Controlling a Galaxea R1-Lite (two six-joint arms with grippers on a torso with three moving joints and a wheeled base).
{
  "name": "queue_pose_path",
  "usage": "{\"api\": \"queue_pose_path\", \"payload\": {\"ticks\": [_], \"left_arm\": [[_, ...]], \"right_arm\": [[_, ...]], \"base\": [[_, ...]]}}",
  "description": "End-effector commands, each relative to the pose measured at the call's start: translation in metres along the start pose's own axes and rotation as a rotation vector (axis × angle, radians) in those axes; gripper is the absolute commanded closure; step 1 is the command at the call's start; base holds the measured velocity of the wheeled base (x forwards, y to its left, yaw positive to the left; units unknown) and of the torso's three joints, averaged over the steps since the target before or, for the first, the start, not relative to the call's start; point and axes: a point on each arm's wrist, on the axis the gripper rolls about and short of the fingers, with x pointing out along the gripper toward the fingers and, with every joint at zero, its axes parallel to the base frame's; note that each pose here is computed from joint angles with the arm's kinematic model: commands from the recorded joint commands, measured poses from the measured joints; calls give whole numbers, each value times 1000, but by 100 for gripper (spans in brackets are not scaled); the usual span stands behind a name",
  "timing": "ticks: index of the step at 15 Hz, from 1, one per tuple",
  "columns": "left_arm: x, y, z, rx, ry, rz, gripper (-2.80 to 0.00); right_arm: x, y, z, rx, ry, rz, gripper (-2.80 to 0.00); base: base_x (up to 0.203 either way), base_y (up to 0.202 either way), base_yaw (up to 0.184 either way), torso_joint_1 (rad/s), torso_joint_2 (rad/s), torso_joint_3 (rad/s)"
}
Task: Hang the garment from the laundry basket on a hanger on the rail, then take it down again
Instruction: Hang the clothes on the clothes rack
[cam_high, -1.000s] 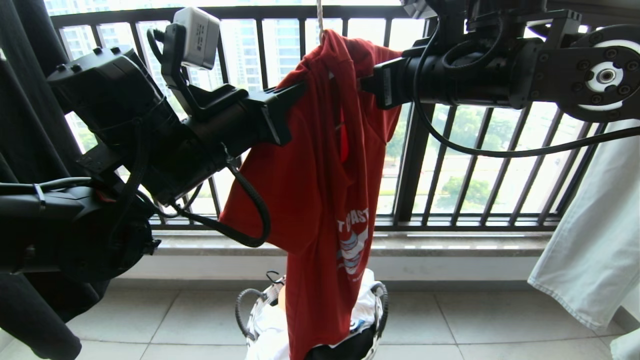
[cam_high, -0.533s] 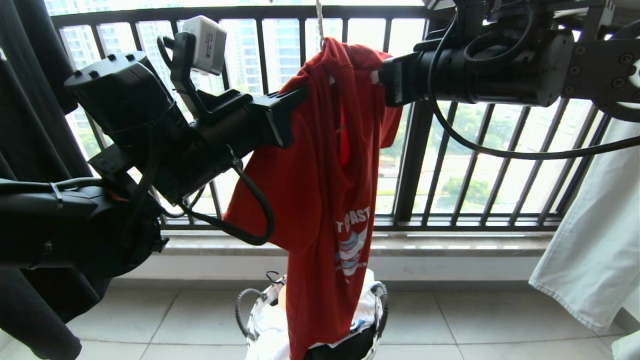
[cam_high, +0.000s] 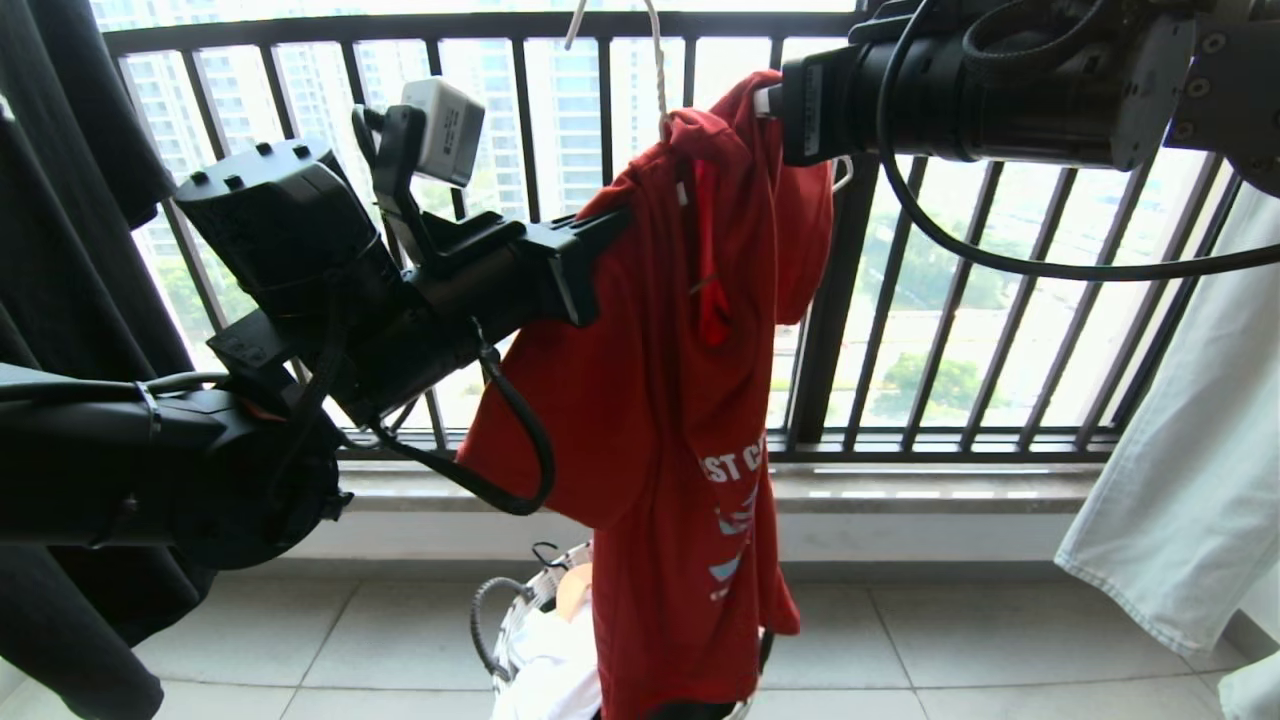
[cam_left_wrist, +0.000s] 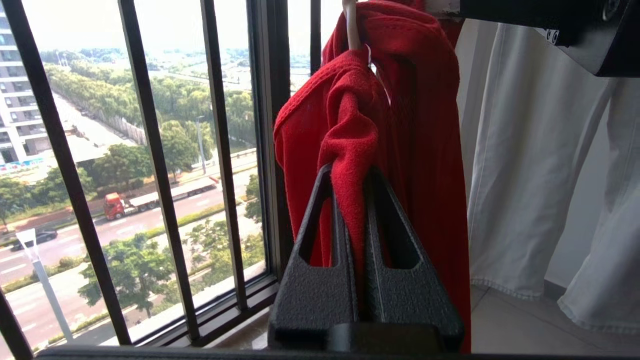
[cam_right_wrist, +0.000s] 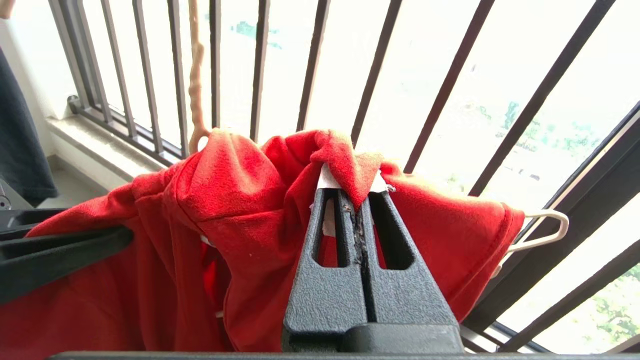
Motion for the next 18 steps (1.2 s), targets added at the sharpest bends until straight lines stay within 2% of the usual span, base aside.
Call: {"api": "queue_pose_path", "payload": {"ticks": [1, 3, 5, 9, 12, 15, 18], "left_arm": [[-1, -2, -3, -1, 8, -7, 0], [-3, -3, -5, 12, 16, -22, 0], [-9, -5, -10, 25, 44, -71, 0], [-15, -15, -4, 30, 16, -103, 0], [-19, -18, 1, 37, -4, -111, 0], [-20, -18, -5, 97, 10, -110, 0], [-19, -20, -5, 95, 9, -113, 0]], "right_arm": [[1, 0, 1, -2, -6, -3, 0], [0, 0, 2, -1, -10, -4, 0], [0, -1, 3, -1, -15, -6, 0], [1, -1, 2, 0, -14, -11, 0], [1, -3, 4, 1, -20, -18, 0], [2, -6, 3, 1, -16, -29, 0], [2, -6, 3, 1, -16, -31, 0]], "base": [[0, 0, 0, 0, 0, 0], [0, 0, 0, 0, 0, 0], [0, 0, 0, 0, 0, 0], [0, 0, 0, 0, 0, 0], [0, 0, 0, 0, 0, 0], [0, 0, 0, 0, 0, 0], [0, 0, 0, 0, 0, 0]]}}
